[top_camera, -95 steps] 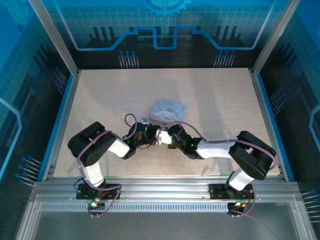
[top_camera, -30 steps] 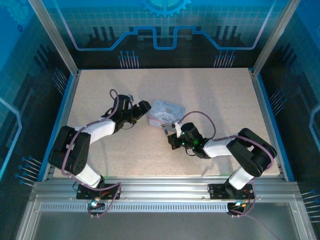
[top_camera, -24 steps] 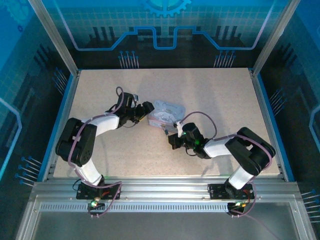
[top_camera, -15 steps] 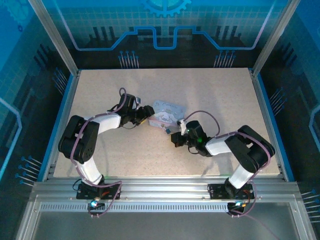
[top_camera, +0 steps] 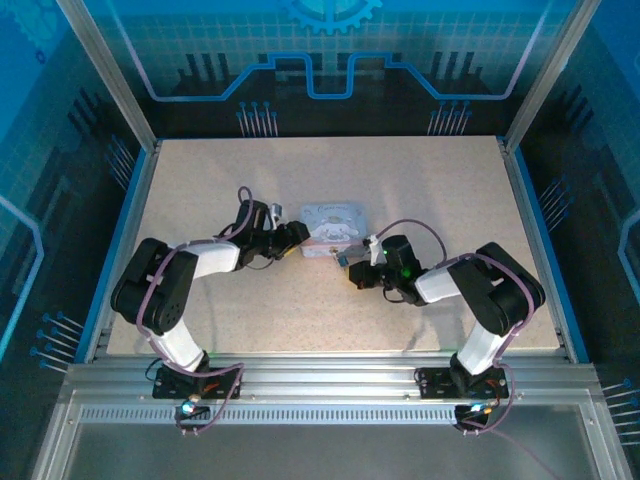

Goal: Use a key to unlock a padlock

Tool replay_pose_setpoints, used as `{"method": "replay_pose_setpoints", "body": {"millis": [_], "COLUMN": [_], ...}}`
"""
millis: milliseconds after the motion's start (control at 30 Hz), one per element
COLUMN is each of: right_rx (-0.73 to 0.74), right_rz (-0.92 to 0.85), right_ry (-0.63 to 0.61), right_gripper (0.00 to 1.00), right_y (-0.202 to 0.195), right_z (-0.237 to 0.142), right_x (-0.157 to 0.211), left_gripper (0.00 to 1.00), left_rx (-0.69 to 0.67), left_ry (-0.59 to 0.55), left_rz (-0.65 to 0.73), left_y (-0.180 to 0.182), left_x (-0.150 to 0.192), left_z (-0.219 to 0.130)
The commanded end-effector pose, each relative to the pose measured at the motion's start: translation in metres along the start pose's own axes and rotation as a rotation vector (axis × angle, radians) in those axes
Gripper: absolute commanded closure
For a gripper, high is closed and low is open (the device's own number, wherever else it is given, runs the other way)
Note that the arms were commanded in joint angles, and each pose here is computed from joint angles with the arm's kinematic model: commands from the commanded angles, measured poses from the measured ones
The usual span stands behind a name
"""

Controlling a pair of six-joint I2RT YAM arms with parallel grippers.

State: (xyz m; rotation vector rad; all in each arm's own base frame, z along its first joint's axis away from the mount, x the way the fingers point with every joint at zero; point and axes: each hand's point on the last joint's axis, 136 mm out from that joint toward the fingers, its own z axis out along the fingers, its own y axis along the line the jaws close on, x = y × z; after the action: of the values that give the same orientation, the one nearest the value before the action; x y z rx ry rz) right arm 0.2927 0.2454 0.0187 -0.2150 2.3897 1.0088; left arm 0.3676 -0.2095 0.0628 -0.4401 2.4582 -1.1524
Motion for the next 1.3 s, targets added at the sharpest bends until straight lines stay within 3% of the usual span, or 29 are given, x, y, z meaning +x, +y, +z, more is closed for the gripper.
{"method": "replay_pose_setpoints", "body": {"millis": [0, 300, 433, 667, 833, 900, 1100, 1267], "right_rx": [-0.017, -0.008, 0.031, 0.052, -0.052, -0.066, -0.197, -0.222], "right_rz": [0.081, 0.201, 0.244, 0.191, 0.046, 0.049, 0.044, 0.068], "right_ry": [0.013, 0.02, 0.039, 0.039, -0.037, -0.054, -0.081, -0.085], "right_gripper": [1.0, 0.99, 0.81, 0.65, 0.49, 0.38, 0.3, 0.31], "right_y": [0.001, 0.0, -0.004, -0.003, 0.021, 0.025, 0.041, 0.038], "right_z": [-0.003, -0.008, -0.015, -0.038, -0.055, -0.06, -0.054, -0.038], "right_x": [0.008, 0.017, 0.023, 0.029, -0.004, -0.019, -0.045, -0.051], "left_gripper": [0.37, 0.38, 0.38, 0.38, 0.38, 0.38, 0.38, 0.39], "left_rx": [-0.08, -0.08, -0.09, -0.087, -0.079, -0.075, -0.069, -0.064], "left_ry": [0.11, 0.079, 0.067, 0.058, 0.055, 0.055, 0.05, 0.05], "left_rz": [-0.082, -0.096, -0.097, -0.105, -0.102, -0.102, -0.102, -0.105], "left_y": [0.029, 0.027, 0.028, 0.029, 0.026, 0.025, 0.023, 0.022], "left_x": [0.046, 0.053, 0.052, 0.052, 0.051, 0.051, 0.05, 0.05], "left_z": [0.005, 0.001, 0.0, -0.001, -0.002, -0.002, -0.003, -0.002]}}
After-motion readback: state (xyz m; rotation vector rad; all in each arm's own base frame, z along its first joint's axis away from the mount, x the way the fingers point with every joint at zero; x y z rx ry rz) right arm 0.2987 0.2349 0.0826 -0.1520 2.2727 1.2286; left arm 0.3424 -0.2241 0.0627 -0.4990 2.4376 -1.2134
